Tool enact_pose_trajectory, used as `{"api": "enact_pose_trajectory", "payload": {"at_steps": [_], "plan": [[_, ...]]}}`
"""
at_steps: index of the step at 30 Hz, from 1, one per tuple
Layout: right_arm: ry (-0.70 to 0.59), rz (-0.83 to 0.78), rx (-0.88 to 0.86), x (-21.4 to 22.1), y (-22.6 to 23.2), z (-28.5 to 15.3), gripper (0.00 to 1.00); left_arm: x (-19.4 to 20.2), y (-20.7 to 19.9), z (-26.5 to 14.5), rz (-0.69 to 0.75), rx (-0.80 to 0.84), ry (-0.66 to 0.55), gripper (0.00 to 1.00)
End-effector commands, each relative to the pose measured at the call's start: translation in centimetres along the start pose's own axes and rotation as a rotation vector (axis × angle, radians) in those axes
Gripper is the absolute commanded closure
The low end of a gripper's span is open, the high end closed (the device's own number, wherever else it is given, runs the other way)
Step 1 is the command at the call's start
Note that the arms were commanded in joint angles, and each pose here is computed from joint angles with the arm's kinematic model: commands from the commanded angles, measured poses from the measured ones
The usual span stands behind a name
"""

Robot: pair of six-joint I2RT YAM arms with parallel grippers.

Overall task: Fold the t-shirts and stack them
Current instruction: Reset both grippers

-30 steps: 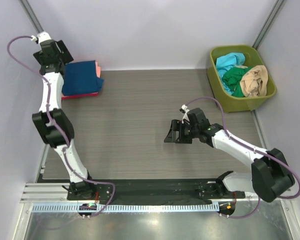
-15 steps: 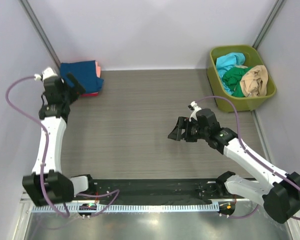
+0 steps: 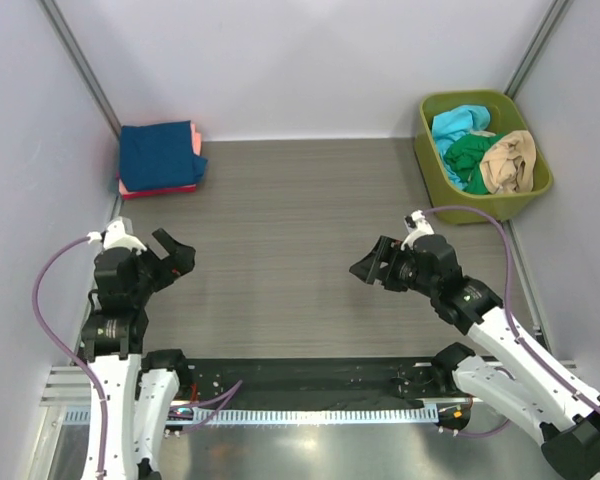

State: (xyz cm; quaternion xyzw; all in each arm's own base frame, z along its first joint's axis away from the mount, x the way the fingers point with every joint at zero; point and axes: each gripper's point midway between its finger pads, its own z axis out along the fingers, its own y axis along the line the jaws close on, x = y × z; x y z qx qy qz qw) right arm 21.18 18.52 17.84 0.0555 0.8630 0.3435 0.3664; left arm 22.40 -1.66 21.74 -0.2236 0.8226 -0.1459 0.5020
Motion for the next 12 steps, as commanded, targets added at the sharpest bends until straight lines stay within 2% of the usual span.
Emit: {"api": "enact_pose_trajectory", "payload": {"at_steps": [1,8,12], "plan": [[-0.026,0.059,0.081,0.8,-2.1,-0.2,0.23,0.6,-1.4,-0.1,0.043,0.071,0.031,0.0],[-0.081,0.15,0.162,1.5,-4.6,-0.8,0.22,3.2,-4.8,0.5,0.061,0.232,0.143,0.0],[-0.112,0.154,0.163,1.1,-4.6,-1.2,0.22,4.4,-5.6,0.7,0.09,0.259,0.207,0.0]]}}
